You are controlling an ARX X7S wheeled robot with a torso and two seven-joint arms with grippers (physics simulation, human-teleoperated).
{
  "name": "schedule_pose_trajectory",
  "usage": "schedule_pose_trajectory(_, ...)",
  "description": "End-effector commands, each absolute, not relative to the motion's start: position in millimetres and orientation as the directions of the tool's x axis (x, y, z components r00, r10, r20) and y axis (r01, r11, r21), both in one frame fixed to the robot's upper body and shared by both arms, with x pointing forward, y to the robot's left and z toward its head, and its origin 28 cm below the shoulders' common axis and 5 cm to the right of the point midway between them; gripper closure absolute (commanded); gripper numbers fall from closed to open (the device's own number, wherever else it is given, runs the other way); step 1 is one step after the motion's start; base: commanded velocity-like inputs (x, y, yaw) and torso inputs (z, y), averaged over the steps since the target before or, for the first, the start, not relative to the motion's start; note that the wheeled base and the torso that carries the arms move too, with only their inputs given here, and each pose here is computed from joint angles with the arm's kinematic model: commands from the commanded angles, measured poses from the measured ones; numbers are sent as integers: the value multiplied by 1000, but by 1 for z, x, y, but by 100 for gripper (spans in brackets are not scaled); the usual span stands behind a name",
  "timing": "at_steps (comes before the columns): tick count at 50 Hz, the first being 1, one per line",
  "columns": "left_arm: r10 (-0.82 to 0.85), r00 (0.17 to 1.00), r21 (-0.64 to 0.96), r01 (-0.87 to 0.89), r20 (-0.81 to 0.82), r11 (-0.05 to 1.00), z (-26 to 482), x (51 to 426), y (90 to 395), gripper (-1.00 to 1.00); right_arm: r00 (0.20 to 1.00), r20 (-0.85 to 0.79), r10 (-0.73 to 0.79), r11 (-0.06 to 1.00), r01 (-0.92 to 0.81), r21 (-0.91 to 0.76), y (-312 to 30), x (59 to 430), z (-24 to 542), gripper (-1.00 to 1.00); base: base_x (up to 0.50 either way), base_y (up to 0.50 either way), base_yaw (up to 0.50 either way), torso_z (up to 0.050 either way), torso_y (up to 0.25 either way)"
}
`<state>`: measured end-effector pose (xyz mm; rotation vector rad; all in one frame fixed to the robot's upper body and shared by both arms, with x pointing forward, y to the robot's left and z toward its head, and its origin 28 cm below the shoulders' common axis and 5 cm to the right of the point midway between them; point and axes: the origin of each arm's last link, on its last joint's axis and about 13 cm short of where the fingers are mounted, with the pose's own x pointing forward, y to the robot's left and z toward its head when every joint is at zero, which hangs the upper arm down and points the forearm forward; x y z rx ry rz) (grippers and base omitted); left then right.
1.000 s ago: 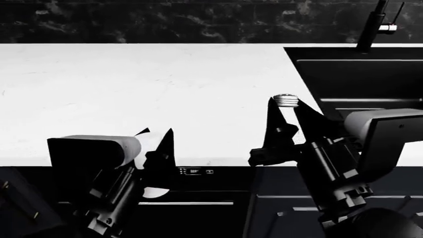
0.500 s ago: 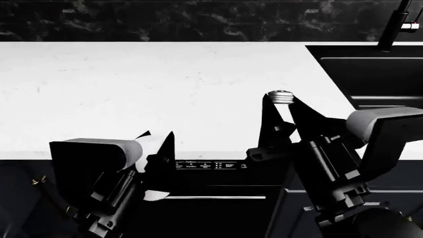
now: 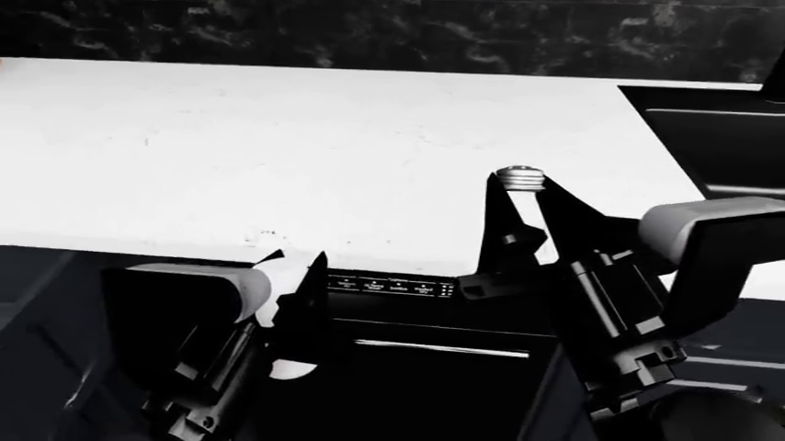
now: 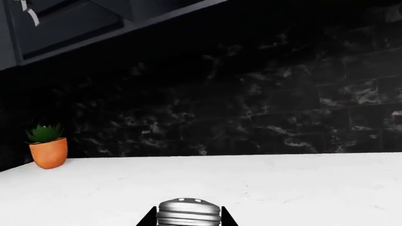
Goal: Pick and place the shaker into the drawer. Then close the cabinet.
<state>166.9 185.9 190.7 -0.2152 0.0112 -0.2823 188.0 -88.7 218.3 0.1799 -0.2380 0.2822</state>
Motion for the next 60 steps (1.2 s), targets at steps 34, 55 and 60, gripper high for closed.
schedule_pose_trajectory(34,-295,954,-217,298,48,929,198,168,184,100,939,243,242,952,-279,129,-89,188,224,100,-168,-35,500,0,0)
schedule_pose_trajectory(55,-292,956,-222,294,43,930,195,168,184,100,938,231,257,943,-295,150,-88,187,220,100,-161,-64,500,0,0)
schedule_pose_trajectory(60,-293,955,-223,295,42,929,194,168,184,100,939,230,256,944,-294,151,-88,186,219,100,-153,-75,500,0,0)
